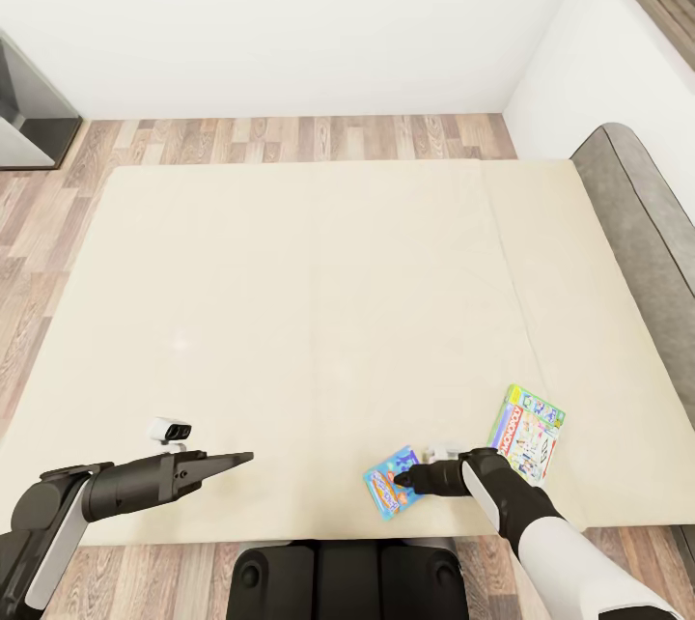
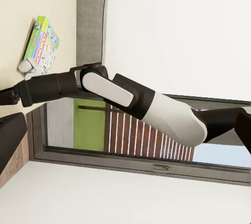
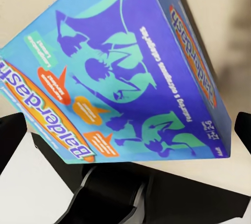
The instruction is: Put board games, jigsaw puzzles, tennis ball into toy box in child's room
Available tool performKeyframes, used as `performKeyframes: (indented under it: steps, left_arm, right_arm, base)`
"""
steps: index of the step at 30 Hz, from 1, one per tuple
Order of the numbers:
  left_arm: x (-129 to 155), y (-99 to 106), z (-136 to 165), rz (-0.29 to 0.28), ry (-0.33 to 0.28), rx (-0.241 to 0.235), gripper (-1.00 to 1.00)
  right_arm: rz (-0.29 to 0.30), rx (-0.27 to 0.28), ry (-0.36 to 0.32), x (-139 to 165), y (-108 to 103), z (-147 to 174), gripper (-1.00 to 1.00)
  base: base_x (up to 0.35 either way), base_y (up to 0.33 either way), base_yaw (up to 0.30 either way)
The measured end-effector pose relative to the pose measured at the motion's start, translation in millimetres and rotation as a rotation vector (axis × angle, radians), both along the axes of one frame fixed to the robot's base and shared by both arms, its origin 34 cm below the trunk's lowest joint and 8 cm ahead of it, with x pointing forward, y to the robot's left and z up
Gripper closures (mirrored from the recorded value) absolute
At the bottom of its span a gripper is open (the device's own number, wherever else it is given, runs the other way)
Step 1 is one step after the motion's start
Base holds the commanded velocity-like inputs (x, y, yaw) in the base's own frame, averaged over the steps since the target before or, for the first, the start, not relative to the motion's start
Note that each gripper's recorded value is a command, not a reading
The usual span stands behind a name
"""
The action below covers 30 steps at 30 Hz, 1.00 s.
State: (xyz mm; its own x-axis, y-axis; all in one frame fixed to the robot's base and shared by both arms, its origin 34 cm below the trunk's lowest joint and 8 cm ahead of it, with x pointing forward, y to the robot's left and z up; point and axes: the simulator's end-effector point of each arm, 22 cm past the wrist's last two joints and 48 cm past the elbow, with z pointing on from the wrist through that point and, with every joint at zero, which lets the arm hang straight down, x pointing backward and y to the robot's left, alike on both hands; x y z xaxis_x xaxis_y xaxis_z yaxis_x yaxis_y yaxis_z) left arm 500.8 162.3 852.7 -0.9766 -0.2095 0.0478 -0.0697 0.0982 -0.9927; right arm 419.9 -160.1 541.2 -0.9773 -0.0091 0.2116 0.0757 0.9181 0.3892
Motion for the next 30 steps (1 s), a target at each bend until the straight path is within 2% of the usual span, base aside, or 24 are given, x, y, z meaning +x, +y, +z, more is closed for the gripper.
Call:
performKeyframes:
  steps: [30]
  left_arm:
    - [-0.5, -1.0, -0.2, -0.002, 0.001, -0.001, -1.00]
  right_arm:
    - [0.002, -0.001, -0.010, 2.8, -0.1, -0.1, -1.00]
  base:
    - [0.000, 0.000, 0.000]
